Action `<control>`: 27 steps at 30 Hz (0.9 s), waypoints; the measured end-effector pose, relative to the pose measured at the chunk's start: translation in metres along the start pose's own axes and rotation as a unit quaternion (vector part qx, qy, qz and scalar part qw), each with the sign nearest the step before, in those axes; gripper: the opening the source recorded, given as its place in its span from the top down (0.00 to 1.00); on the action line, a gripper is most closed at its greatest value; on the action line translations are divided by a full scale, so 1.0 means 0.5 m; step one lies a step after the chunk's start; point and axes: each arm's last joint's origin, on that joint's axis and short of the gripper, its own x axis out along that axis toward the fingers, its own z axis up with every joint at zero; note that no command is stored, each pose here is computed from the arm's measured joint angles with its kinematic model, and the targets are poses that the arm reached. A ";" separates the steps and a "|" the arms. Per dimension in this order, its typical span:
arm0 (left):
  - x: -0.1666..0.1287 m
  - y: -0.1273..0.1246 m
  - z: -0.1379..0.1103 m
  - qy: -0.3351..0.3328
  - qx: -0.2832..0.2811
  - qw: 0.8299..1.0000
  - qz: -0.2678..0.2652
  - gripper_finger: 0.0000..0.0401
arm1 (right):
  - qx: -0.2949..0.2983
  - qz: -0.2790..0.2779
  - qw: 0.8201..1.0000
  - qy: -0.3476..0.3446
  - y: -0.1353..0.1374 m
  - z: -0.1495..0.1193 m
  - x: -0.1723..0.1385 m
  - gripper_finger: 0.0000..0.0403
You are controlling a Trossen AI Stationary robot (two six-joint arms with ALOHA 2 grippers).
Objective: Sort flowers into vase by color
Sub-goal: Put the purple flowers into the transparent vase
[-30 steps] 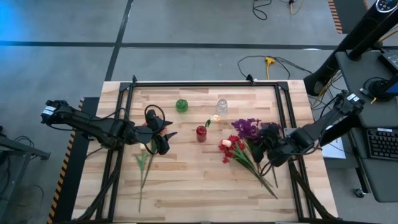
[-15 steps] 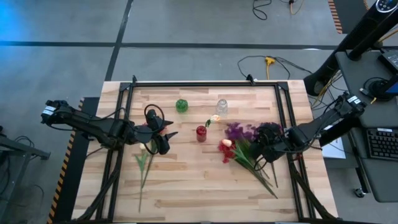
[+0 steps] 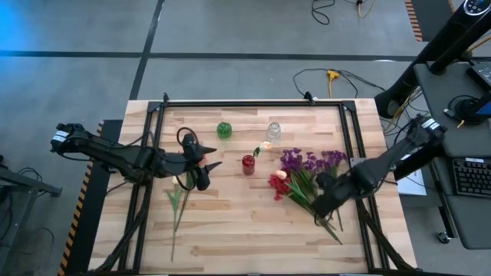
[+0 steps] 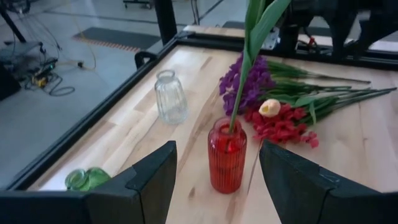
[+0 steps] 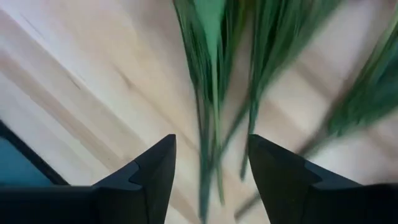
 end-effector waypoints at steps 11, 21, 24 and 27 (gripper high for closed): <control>0.000 -0.001 0.004 -0.010 0.013 1.000 -0.003 0.47 | -0.002 -0.088 0.996 0.032 0.035 -0.032 0.113 0.57; 0.000 -0.001 0.004 -0.010 0.013 1.000 -0.003 0.47 | 0.003 -0.118 0.993 0.015 0.017 -0.032 0.141 0.56; 0.000 -0.001 0.004 -0.010 0.013 1.000 -0.003 0.47 | 0.006 -0.113 0.993 0.013 0.013 -0.029 0.146 0.57; 0.000 -0.001 0.004 -0.010 0.013 1.000 -0.003 0.47 | 0.008 -0.097 0.995 0.012 0.008 -0.027 0.156 0.58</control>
